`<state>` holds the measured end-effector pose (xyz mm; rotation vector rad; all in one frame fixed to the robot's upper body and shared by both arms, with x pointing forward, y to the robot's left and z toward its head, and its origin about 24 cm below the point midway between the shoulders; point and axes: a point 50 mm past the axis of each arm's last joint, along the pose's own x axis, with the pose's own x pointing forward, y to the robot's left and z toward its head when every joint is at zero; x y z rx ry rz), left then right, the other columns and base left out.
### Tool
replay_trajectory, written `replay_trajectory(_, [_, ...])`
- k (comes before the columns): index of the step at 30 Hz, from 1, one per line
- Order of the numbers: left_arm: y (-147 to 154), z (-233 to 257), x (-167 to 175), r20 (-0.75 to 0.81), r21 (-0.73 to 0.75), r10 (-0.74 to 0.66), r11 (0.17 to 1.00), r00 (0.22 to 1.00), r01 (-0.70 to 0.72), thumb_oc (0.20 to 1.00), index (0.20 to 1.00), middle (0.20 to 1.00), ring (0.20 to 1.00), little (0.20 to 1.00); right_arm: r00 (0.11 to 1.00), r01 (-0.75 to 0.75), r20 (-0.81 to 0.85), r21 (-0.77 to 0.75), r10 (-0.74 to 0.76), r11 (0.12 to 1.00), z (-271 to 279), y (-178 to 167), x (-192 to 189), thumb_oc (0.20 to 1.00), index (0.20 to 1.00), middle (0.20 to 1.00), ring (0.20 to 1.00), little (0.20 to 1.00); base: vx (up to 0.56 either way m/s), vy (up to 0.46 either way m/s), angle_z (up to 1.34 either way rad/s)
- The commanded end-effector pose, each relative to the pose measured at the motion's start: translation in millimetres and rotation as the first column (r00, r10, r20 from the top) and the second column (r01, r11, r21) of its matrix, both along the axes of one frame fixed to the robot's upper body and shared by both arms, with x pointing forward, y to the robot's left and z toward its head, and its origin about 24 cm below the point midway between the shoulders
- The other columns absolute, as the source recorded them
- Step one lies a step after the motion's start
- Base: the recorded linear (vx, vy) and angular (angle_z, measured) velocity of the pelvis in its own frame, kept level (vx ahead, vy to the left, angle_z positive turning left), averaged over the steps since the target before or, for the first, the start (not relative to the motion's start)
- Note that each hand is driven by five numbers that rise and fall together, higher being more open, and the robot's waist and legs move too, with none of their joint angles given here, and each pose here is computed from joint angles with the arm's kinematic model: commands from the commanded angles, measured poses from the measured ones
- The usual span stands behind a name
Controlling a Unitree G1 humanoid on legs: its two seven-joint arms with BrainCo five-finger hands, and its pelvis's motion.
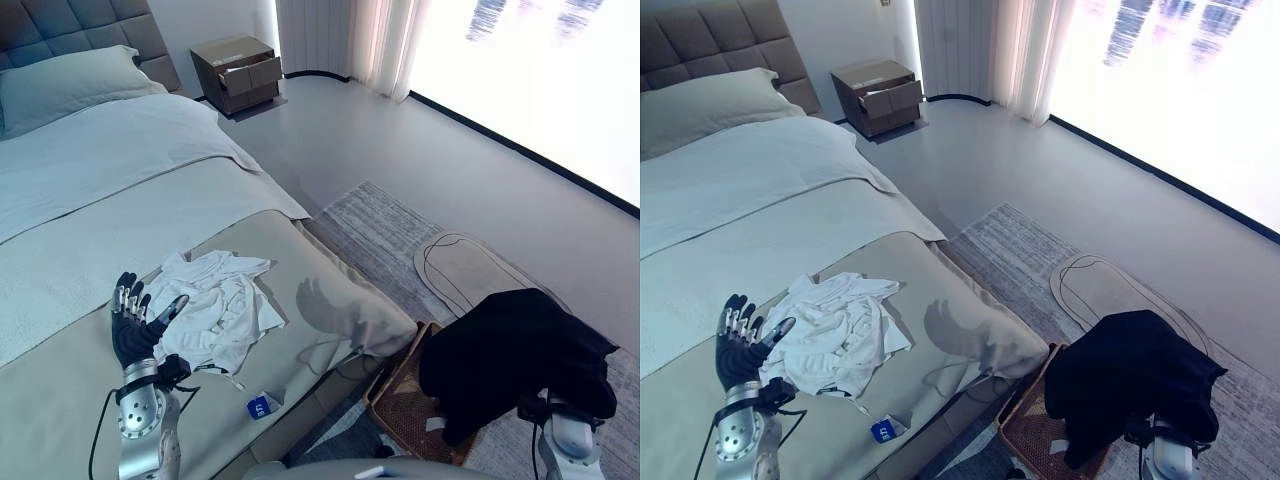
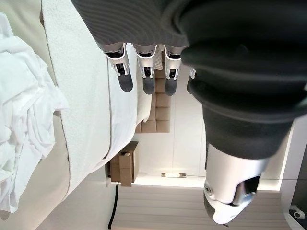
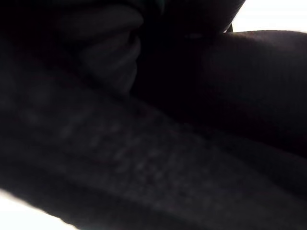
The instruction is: Pick up clothes into the bucket
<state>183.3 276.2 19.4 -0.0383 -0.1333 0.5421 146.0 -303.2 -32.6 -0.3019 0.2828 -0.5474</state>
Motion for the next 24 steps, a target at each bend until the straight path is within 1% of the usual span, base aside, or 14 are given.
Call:
replay_trajectory(1, [7,38,13,0.168,0.126,-0.028,0.992,0.985,0.006,1.0,1.0,1.0,1.0,1.0,0.989,0.012,0.146,-0.073,-0.001,0.997,26,-3,42,0.2,0.2,0.2,0.2,0.2,-0.12,0.021,0.05])
replay_trajectory(2, [4,41,17,0.187,0.123,-0.037,0.992,0.982,0.014,1.0,1.0,1.0,1.0,1.0,0.989,0.016,0.146,-0.076,-0.005,0.997,26,-3,49,0.2,0.2,0.2,0.2,0.2,-0.32,0.04,0.07])
replay_trajectory(3, [-3,52,25,0.246,0.116,-0.068,0.992,0.967,0.04,1.0,1.0,1.0,1.0,1.0,0.984,0.018,0.179,-0.079,-0.004,0.997,33,-1,68,0.2,0.2,0.2,0.2,0.2,-0.28,0.032,0.08])
replay_trajectory(4, [-3,53,26,0.25,0.116,-0.067,0.992,0.966,0.039,1.0,1.0,1.0,1.0,1.0,0.983,0.018,0.183,-0.079,-0.004,0.997,34,-1,69,0.2,0.2,0.2,0.2,0.2,-0.3,0.033,0.09])
replay_trajectory(7, [-14,67,32,0.333,0.094,-0.11,0.992,0.937,0.083,1.0,1.0,1.0,1.0,1.0,0.978,0.027,0.206,-0.087,-0.009,0.996,40,1,90,0.2,0.2,0.2,0.2,0.2,-0.16,0.022,0.07])
replay_trajectory(8, [-13,67,32,0.333,0.094,-0.11,0.992,0.936,0.083,1.0,1.0,1.0,1.0,1.0,0.978,0.027,0.207,-0.087,-0.009,0.996,41,1,90,0.2,0.2,0.2,0.2,0.2,-0.17,-0.001,0.09])
replay_trajectory(9, [-23,74,35,0.376,0.085,-0.14,0.99,0.916,0.116,1.0,1.0,1.0,1.0,1.0,0.975,0.03,0.221,-0.085,-0.01,0.996,44,5,103,0.2,0.2,0.2,0.2,0.2,-0.16,-0.01,0.15])
replay_trajectory(11, [-31,83,36,0.415,0.094,-0.182,0.983,0.892,0.157,1.0,1.0,1.0,1.0,1.0,0.973,0.045,0.229,-0.078,-0.026,0.996,47,5,112,0.2,0.2,0.2,0.2,0.2,-0.22,-0.013,0.2])
replay_trajectory(12, [-37,94,36,0.455,0.112,-0.209,0.978,0.866,0.177,1.0,1.0,1.0,1.0,1.0,0.968,0.068,0.246,-0.066,-0.05,0.995,52,6,123,0.2,0.2,0.2,0.2,0.2,-0.17,-0.01,0.22])
replay_trajectory(13, [-37,94,37,0.456,0.111,-0.208,0.978,0.865,0.176,1.0,1.0,1.0,1.0,1.0,0.967,0.068,0.248,-0.066,-0.05,0.996,53,6,123,0.2,0.2,0.2,0.2,0.2,-0.16,-0.003,0.2])
replay_trajectory(15, [-44,103,36,0.492,0.126,-0.236,0.972,0.838,0.2,1.0,1.0,1.0,1.0,1.0,0.964,0.086,0.256,-0.053,-0.07,0.995,56,7,132,0.2,0.2,0.2,0.2,0.2,-0.12,0.004,0.1])
replay_trajectory(19, [-57,114,36,0.545,0.107,-0.266,0.963,0.795,0.249,1.0,1.0,1.0,1.0,1.0,0.965,0.099,0.253,-0.094,-0.073,0.991,68,4,149,0.2,0.2,0.2,0.2,0.2,-0.13,0.001,0.04])
replay_trajectory(24, [-67,130,37,0.608,0.107,-0.265,0.961,0.749,0.254,1.0,1.0,1.0,1.0,1.0,0.954,0.169,0.271,-0.13,-0.129,0.977,86,-7,164,0.2,0.2,0.2,0.2,0.2,-0.06,0.006,0.05])
